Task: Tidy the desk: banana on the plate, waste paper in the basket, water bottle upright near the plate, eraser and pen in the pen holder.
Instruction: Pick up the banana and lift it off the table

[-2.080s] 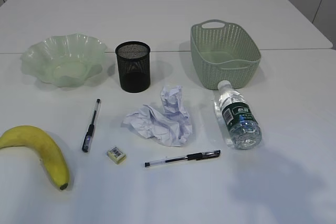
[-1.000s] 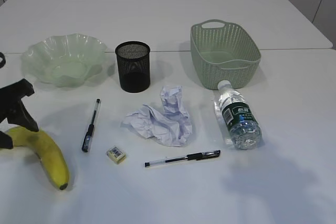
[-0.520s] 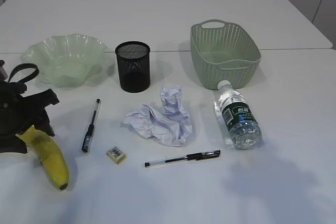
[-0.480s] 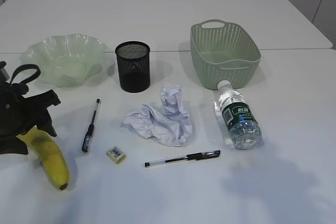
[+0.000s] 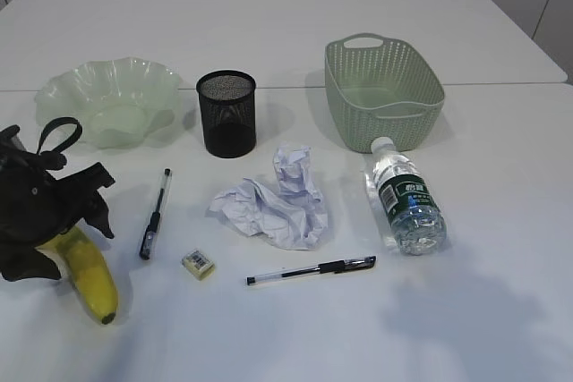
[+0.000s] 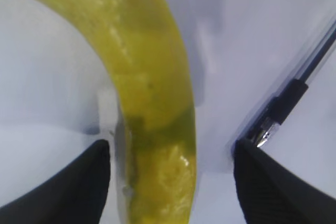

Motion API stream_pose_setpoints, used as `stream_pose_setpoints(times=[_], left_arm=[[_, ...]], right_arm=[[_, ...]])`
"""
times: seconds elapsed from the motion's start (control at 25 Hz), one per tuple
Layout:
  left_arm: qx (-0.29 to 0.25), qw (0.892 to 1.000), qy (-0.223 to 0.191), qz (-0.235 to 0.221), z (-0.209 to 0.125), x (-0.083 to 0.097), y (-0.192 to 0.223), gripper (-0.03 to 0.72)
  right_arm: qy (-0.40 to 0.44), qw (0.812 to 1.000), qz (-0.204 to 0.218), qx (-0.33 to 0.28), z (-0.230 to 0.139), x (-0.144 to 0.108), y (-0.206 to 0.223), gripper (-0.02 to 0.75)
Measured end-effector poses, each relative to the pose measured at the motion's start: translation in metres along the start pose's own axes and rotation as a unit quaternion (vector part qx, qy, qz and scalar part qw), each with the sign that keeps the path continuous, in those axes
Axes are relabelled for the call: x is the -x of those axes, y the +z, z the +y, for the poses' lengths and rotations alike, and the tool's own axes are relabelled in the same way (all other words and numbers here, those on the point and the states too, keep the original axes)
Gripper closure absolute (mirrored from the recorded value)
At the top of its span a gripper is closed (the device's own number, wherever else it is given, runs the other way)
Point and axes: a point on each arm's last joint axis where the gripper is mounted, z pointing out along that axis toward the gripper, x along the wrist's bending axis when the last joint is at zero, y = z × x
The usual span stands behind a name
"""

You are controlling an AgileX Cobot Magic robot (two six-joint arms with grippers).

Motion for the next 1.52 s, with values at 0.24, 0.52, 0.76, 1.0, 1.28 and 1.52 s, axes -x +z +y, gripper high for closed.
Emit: stream_pose_setpoints(times=[0.24, 0.52, 0.76, 1.0, 1.28, 1.52], left_arm=[[0.001, 1.0, -0.004, 0.002, 0.001, 0.0, 0.01, 0.166], [0.001, 1.0, -0.003, 0.007, 0.001, -0.002, 0.017, 0.174], [0.007, 1.0, -0.003, 0.0, 0.002, 0.0, 0.017, 0.263], [0.01, 1.0, 0.005, 0.0, 0.003, 0.0, 0.017, 0.359], [0.008, 1.0, 0.016, 0.011, 0.003, -0.002, 0.022, 0.341], [0.006, 1.0, 0.017, 0.015, 0.003, -0.003, 0.022, 0.365]], right_arm=[[-0.001, 1.0, 0.0, 0.0, 0.0, 0.0, 0.0, 0.182], [-0.002, 1.0, 0.001, 0.0, 0.0, 0.0, 0.0, 0.182], [-0.002, 1.0, 0.001, 0.0, 0.0, 0.0, 0.0, 0.182], [-0.003, 1.0, 0.001, 0.0, 0.0, 0.0, 0.0, 0.182], [-0.003, 1.0, 0.001, 0.0, 0.0, 0.0, 0.0, 0.182], [-0.004, 1.0, 0.001, 0.0, 0.0, 0.0, 0.0, 0.183]])
